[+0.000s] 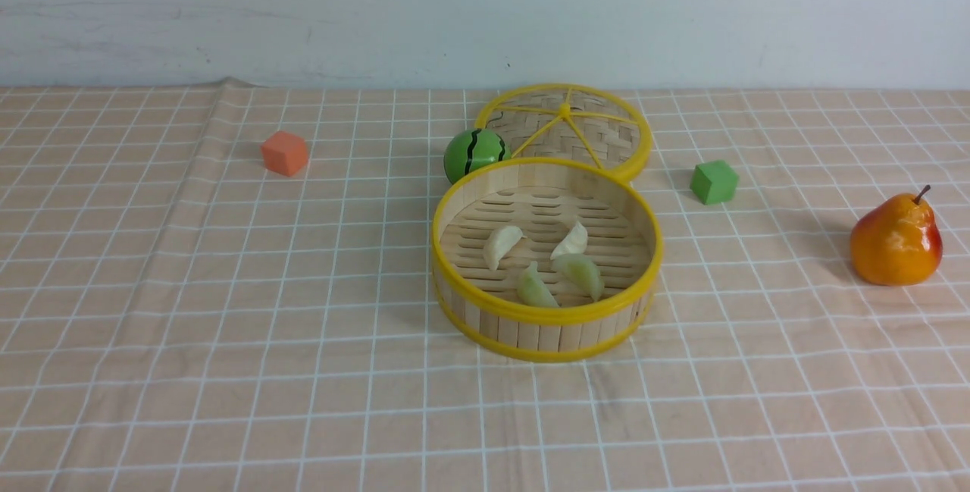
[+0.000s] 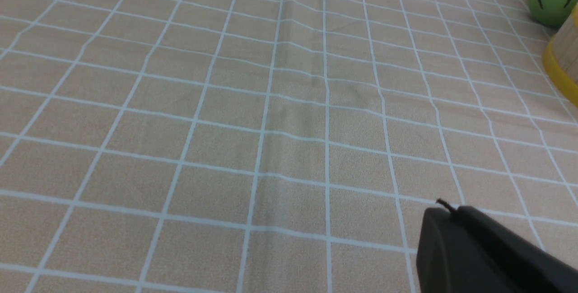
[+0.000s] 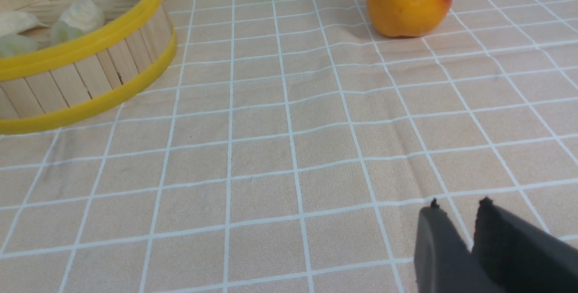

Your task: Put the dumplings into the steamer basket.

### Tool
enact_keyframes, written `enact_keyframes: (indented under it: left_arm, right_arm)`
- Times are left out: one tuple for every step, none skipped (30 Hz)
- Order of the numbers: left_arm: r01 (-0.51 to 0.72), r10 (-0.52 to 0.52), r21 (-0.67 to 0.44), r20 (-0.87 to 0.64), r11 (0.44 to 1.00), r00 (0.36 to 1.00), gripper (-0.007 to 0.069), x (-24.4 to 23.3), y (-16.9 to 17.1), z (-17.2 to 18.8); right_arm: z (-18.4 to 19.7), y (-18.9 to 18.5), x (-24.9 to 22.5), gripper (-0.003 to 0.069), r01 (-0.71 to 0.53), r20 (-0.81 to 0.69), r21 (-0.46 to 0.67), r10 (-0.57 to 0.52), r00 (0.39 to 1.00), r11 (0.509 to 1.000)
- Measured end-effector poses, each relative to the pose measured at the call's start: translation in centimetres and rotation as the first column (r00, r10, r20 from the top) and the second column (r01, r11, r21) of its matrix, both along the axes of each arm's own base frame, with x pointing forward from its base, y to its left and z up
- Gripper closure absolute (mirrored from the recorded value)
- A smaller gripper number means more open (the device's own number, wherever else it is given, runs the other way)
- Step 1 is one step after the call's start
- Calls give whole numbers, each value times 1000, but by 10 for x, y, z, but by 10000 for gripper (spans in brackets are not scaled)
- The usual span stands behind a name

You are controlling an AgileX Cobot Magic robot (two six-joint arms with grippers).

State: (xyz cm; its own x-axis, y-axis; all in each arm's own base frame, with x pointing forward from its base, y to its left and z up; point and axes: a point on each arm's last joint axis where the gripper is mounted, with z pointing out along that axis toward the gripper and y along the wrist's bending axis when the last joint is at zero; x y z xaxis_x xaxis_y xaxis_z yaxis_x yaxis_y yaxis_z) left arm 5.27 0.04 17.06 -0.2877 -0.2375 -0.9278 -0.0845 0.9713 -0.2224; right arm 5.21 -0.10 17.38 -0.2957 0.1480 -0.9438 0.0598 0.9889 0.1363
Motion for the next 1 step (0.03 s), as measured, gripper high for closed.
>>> enact_keyframes:
  left_arm:
    - [0,0,0,0,1000,1000,631,0,0,0]
  right_arm:
    - [0,0,0,527,0,0,0,0,1000,1000]
